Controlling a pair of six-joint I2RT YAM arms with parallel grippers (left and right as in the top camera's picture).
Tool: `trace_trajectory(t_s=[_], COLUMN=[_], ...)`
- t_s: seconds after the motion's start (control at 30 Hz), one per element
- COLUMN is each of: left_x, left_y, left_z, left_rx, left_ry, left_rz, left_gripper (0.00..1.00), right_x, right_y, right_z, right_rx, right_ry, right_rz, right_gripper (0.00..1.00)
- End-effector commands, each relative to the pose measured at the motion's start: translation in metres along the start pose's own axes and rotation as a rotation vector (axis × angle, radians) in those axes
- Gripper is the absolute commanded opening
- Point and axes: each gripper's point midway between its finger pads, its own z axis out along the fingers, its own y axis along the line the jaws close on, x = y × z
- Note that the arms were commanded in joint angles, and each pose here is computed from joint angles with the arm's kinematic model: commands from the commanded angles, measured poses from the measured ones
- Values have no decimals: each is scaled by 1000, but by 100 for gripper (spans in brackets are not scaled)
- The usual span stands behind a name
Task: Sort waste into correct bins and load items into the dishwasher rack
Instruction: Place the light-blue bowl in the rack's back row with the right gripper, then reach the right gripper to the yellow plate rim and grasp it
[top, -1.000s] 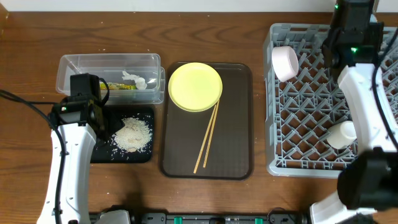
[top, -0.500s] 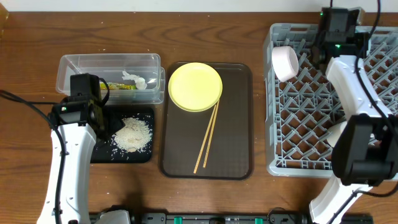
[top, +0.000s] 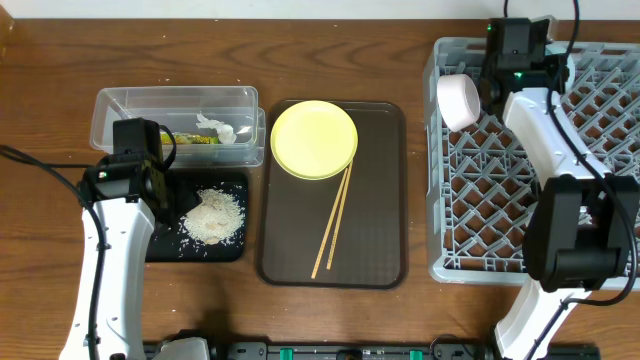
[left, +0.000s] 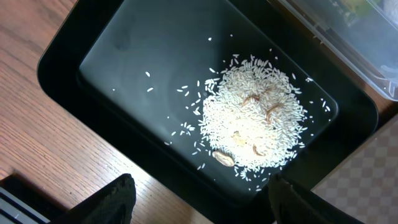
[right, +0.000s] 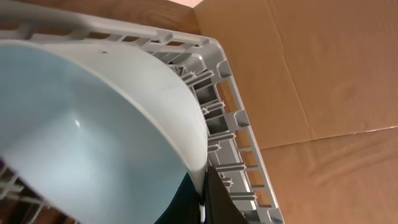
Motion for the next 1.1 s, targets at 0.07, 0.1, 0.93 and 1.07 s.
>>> trace_trajectory(t_s=[0.07, 0.1, 0.93, 1.07], left_x=[-2, -1, -1, -1], left_y=[1, 1, 1, 1], left_z=[-3, -3, -3, -3], left_rx=[3, 2, 2, 2], left_ry=[-10, -8, -8, -8], left_rz=[-18, -18, -18, -18], left_gripper=[71, 72, 76, 77], right_x=[13, 18, -7, -18], right_y=[25, 26, 28, 60], right_z=[-8, -9, -144, -211], right_rx=[-42, -44, -821, -1197], right_ry=[35, 48, -13, -59], right_rz=[1, 14, 247, 225], right_gripper=[1, 1, 66, 66])
